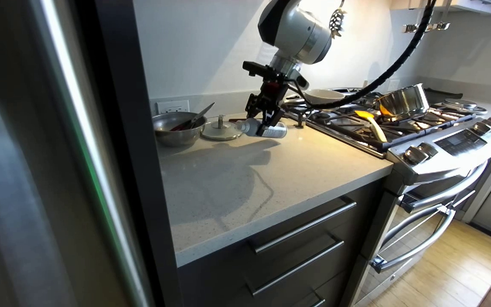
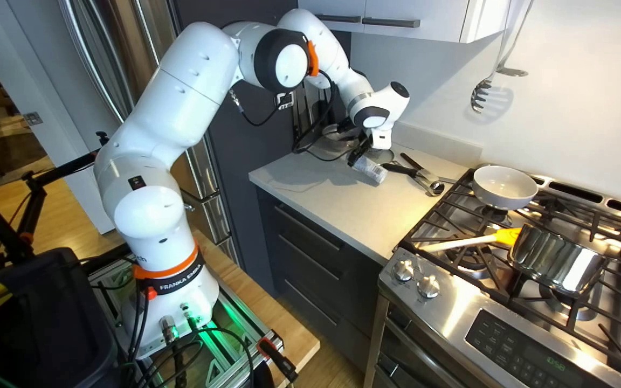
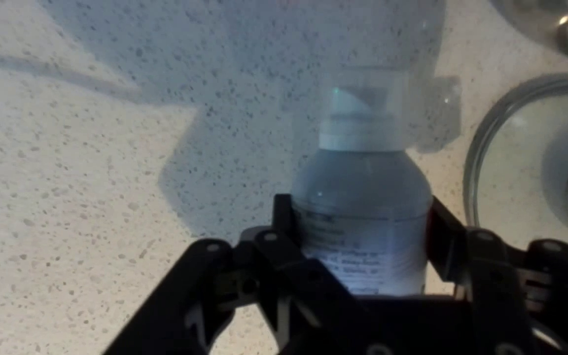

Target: Place the bottle on the left upright

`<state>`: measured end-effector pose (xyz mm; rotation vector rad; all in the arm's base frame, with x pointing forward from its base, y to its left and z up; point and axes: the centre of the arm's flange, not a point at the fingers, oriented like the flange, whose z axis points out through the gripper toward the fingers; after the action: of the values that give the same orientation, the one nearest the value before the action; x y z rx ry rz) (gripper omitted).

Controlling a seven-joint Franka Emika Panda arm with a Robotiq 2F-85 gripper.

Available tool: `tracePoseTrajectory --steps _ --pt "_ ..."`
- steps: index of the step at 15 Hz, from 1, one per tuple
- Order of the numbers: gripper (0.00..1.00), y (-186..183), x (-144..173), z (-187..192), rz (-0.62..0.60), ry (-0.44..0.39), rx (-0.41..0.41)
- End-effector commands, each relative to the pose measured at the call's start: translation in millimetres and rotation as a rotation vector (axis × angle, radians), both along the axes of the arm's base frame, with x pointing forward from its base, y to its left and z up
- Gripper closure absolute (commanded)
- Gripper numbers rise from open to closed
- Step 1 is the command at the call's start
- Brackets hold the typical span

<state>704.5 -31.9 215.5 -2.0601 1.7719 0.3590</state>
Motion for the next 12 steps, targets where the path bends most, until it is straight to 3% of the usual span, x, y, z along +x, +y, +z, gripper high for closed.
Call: tracePoseTrajectory --steps 1,7,12 --pt "0.62 -12.6 -22.2 13.4 0.068 0.03 0.187" --pt "0.62 -22.2 -49.8 14.1 0.184 0.101 0.5" --pt "0.62 -36.4 -68.7 8.9 0.199 0.128 0.72"
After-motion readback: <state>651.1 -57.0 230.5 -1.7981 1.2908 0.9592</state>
